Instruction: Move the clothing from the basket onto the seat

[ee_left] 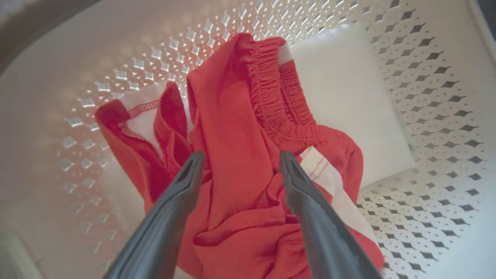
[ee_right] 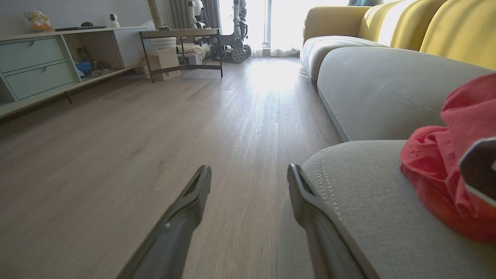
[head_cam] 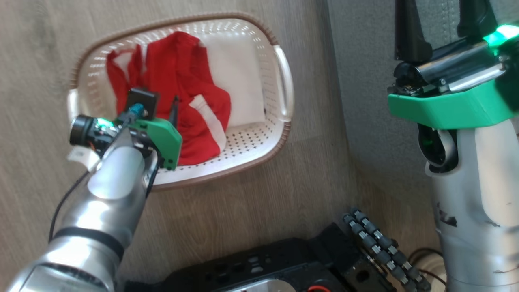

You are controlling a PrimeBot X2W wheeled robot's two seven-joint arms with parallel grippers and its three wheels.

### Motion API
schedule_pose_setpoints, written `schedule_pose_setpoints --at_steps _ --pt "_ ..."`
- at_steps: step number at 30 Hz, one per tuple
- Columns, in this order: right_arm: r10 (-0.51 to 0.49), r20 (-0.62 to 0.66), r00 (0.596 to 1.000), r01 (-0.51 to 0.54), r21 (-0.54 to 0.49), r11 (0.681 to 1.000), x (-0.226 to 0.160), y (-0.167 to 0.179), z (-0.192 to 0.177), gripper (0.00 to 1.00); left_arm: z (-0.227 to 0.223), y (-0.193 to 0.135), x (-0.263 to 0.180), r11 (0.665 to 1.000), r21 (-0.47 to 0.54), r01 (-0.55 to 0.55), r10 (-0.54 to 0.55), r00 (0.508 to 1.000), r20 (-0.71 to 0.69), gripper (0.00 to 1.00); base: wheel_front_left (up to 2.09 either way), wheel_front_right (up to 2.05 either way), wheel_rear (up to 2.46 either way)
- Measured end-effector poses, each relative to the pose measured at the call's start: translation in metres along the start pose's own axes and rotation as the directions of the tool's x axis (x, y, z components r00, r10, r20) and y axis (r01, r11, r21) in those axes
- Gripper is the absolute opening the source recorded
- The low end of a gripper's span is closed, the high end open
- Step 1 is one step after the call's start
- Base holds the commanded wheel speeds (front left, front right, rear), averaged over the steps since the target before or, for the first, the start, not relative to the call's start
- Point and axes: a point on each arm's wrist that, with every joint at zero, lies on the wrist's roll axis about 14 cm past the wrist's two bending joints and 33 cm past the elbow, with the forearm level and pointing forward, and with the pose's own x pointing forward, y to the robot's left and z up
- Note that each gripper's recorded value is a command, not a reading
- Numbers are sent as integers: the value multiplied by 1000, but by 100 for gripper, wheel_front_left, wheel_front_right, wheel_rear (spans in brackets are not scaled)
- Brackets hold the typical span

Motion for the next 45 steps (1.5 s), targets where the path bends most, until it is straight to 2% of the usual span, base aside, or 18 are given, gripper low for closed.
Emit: schedule_pose_setpoints --at_steps 8,26,27,28,29,30,31,32,38,45 --pt "7 -28 1000 -7 2 1000 -1 -1 -16 100 -7 7 26 999 27 -22 23 999 -46 100 0 0 0" --pt "4 -48 999 -3 6 1000 -3 -6 -27 100 -31 -1 52 998 66 -5 15 988 -154 100 0 0 0" --pt "4 -46 999 -4 5 1000 -2 -6 -27 100 -33 -2 52 998 69 -4 15 987 -159 81 0 0 0" --pt "5 -45 999 -5 4 1000 -2 -6 -27 100 -34 -3 53 997 72 -2 14 987 -162 81 0 0 0" --pt "4 -46 999 -4 4 1000 -2 -6 -27 100 -35 -4 53 997 78 2 11 986 -164 47 0 0 0" --pt "4 -47 999 -4 4 1000 -2 -7 -27 100 -36 -4 53 997 82 4 9 986 -165 27 0 0 0" --pt "4 -47 999 -4 4 1000 -2 -7 -27 100 -36 -5 53 996 85 7 8 986 -165 3 0 0 0" --pt "5 -46 999 -4 4 1000 -2 -6 -27 100 -35 -6 53 996 91 9 6 986 -164 0 0 0 0" --pt "6 -37 999 -5 7 1000 -1 -5 -23 100 -27 -8 49 994 108 18 -3 990 -140 0 0 0 0" --pt "5 -21 1000 -5 14 1000 -1 -4 -9 100 8 -20 36 992 117 45 -42 999 -25 0 0 0 0"
